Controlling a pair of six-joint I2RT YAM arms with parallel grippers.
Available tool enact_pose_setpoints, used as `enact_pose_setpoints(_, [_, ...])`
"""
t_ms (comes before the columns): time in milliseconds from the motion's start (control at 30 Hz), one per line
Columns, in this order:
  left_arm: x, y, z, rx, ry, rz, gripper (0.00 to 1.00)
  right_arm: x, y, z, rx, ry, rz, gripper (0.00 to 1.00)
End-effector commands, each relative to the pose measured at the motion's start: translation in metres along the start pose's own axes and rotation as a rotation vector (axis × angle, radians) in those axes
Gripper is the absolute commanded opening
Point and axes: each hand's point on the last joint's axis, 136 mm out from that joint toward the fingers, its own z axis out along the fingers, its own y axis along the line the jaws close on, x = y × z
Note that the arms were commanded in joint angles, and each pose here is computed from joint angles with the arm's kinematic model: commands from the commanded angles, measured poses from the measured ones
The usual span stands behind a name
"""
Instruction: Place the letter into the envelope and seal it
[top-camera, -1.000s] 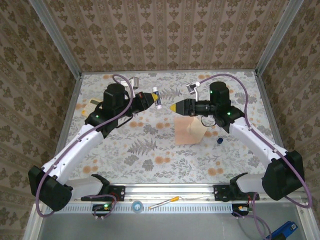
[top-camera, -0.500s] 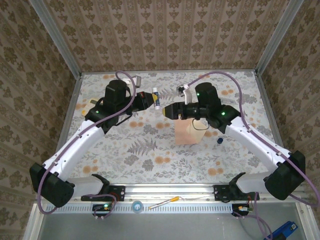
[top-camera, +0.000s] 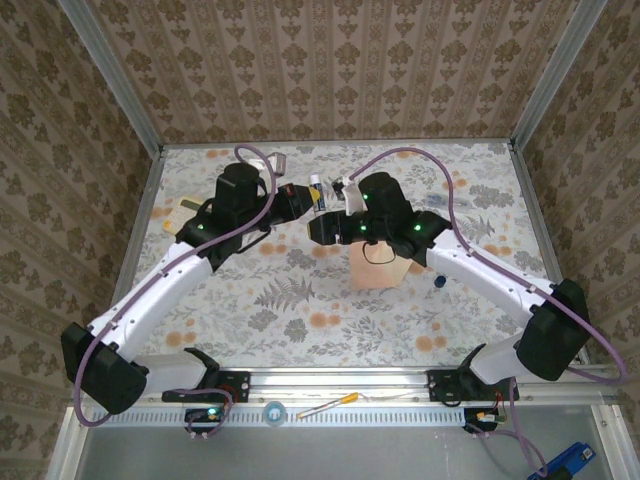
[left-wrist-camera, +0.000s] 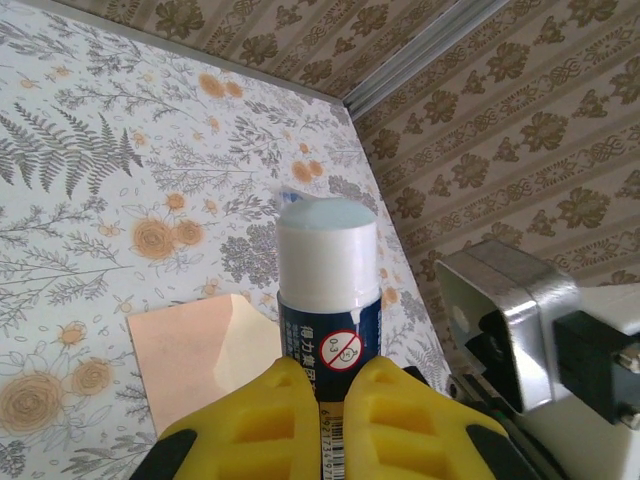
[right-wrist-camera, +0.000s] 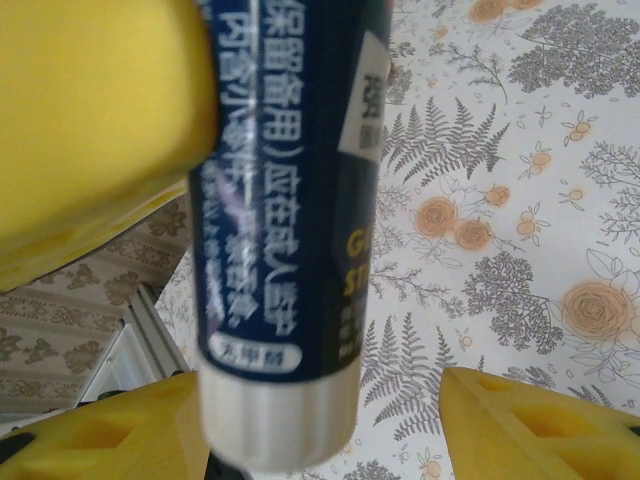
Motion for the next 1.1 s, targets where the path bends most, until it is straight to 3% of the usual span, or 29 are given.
enact_pose_setpoints(0, [-0.004,-0.008,-0.002,0.032,-0.028,-0.01,0.08,-0.02,0.008,0.0,-0.006,-0.067,-0.019,0.6])
enact_pose_setpoints(167, [-0.003,-0.009,-0.003,0.039,-0.027,-0.015,0.09,-0.025,0.011,0.001,-0.021,-0.085,-0.022,0.56])
enact_pose_setpoints(367, [-0.003,-0.01,-0.002,0.053,-0.03,-0.027,0.08,-0.026,0.014,0.002,-0.045,-0.089,-0.018,0.4])
enact_pose_setpoints(533, [-0.006,-0.015,-0.005,0.068,-0.041,-0.028,0.08,-0.027,0.012,0.0,-0.07,-0.103,0.008,0.33])
enact_pose_setpoints(800, [-0.008,-0.021,-0.007,0.094,-0.047,-0.032,0.08,-0.032,0.011,-0.009,-0.151,-0.131,0.062,0.28])
enact_pose_setpoints(1067, [-0.006,-0.024,-0.009,0.116,-0.043,-0.04,0.09,-0.043,0.014,-0.024,-0.32,-0.167,0.124,0.25])
